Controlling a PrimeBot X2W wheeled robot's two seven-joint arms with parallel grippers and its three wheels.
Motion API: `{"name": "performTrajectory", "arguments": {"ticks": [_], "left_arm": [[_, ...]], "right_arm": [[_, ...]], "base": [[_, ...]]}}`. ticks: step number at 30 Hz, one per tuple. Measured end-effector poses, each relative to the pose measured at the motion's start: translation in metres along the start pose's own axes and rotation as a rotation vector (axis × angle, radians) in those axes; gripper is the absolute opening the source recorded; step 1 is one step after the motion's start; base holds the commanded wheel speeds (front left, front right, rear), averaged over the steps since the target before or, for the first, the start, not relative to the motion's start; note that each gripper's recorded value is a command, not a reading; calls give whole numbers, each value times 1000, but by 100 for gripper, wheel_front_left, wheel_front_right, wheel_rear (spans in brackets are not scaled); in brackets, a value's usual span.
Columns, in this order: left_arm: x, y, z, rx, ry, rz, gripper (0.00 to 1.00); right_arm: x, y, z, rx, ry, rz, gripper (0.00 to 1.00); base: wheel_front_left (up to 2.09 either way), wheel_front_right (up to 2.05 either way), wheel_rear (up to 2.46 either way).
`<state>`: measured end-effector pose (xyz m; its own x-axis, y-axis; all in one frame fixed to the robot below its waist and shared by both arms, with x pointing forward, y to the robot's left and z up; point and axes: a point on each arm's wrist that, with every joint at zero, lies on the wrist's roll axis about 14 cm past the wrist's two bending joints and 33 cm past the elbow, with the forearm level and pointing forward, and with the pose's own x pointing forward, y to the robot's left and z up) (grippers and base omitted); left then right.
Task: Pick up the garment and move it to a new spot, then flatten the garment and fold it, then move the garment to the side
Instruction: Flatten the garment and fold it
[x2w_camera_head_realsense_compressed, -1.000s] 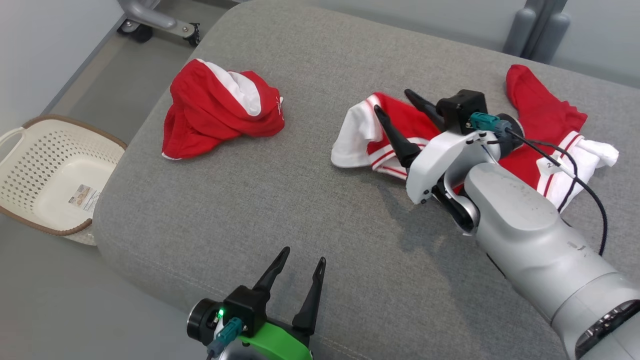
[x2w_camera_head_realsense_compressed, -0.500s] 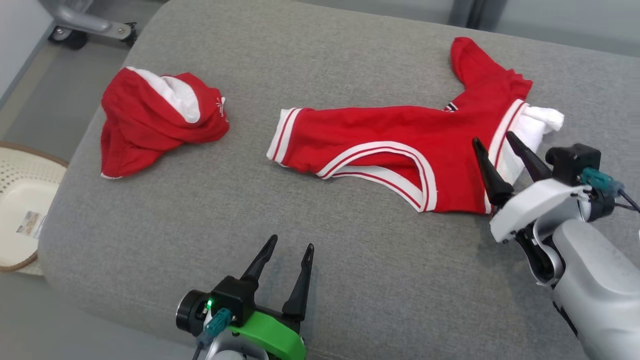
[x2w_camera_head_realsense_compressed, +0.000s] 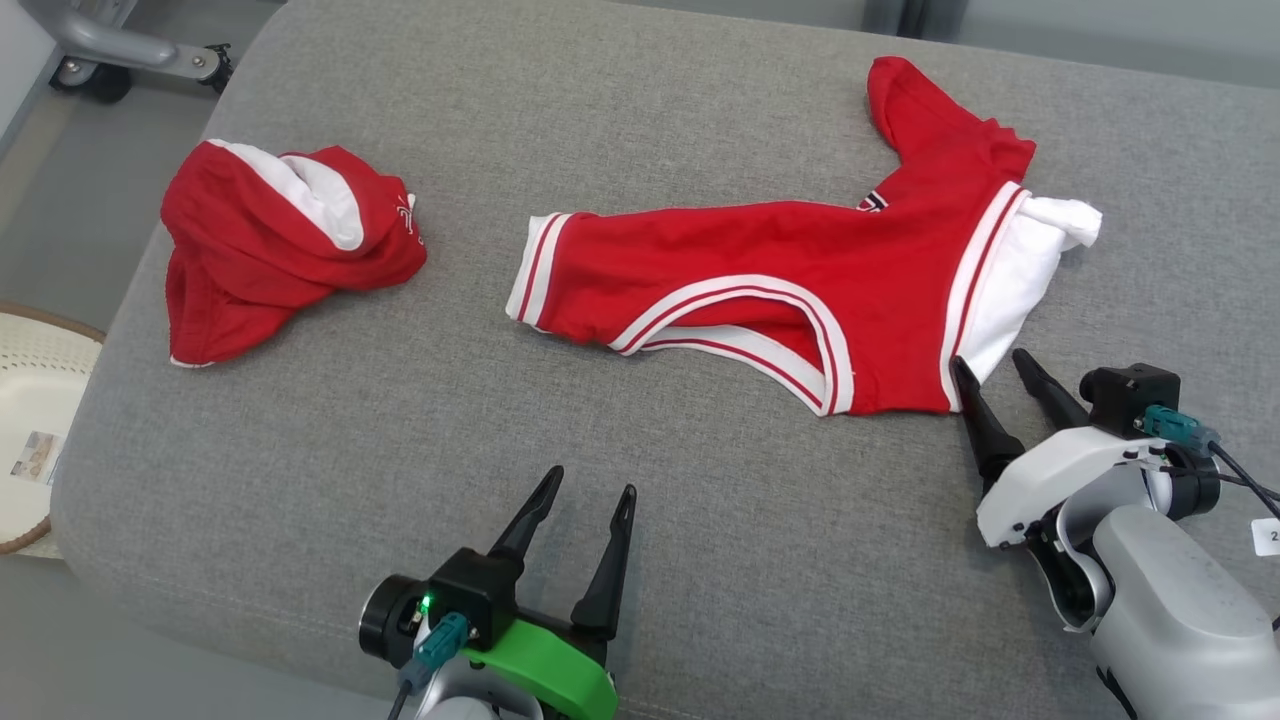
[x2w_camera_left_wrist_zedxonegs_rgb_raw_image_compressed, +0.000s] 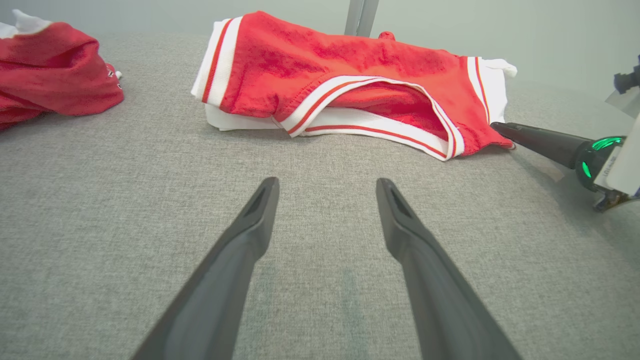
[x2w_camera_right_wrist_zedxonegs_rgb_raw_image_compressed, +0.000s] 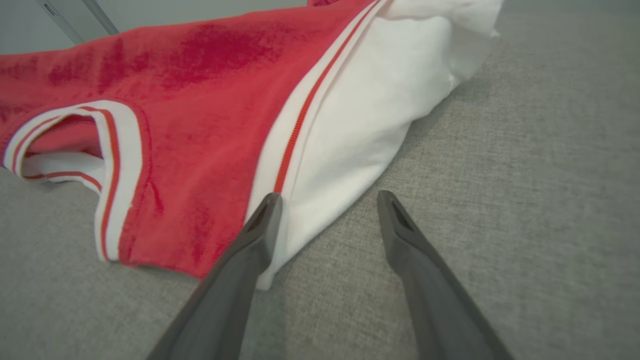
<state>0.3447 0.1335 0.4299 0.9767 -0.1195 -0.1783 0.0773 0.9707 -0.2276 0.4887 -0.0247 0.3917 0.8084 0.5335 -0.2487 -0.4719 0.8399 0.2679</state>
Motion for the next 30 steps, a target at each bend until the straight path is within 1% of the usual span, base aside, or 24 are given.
{"name": "performTrajectory", "arguments": {"ticks": [1,2,3,4,7,11,15,18,25,27,30], "left_arm": [[-1,2,0,0,1,6,100],[-1,3,0,0,1,11,100],[-2,4,0,0,2,15,100],[-2,4,0,0,2,15,100],[-2,6,-1,0,3,21,100],[-3,6,0,2,-2,19,100],[-4,3,2,10,-8,2,100],[-7,0,0,12,-6,-10,100],[-12,-12,3,18,-25,-62,100],[-15,-15,3,16,-26,-72,100],[-17,-22,2,13,-29,-96,100]], "right_arm": [[2,3,-1,0,3,8,75],[4,6,-3,1,8,18,59],[5,9,-4,1,12,27,35],[5,9,-4,1,12,27,0],[9,17,-6,3,23,51,0],[7,28,2,3,2,82,0],[1,48,24,12,-69,135,0],[-8,56,49,28,-150,148,0],[-44,55,114,12,-362,119,0],[-58,48,131,-4,-415,88,0],[-79,23,145,-30,-460,9,0]], "base": [[0,0,0],[0,0,0],[0,0,0],[0,0,0],[0,0,0],[0,0,0],[0,0,0],[0,0,0],[0,0,0],[0,0,0],[0,0,0]]}}
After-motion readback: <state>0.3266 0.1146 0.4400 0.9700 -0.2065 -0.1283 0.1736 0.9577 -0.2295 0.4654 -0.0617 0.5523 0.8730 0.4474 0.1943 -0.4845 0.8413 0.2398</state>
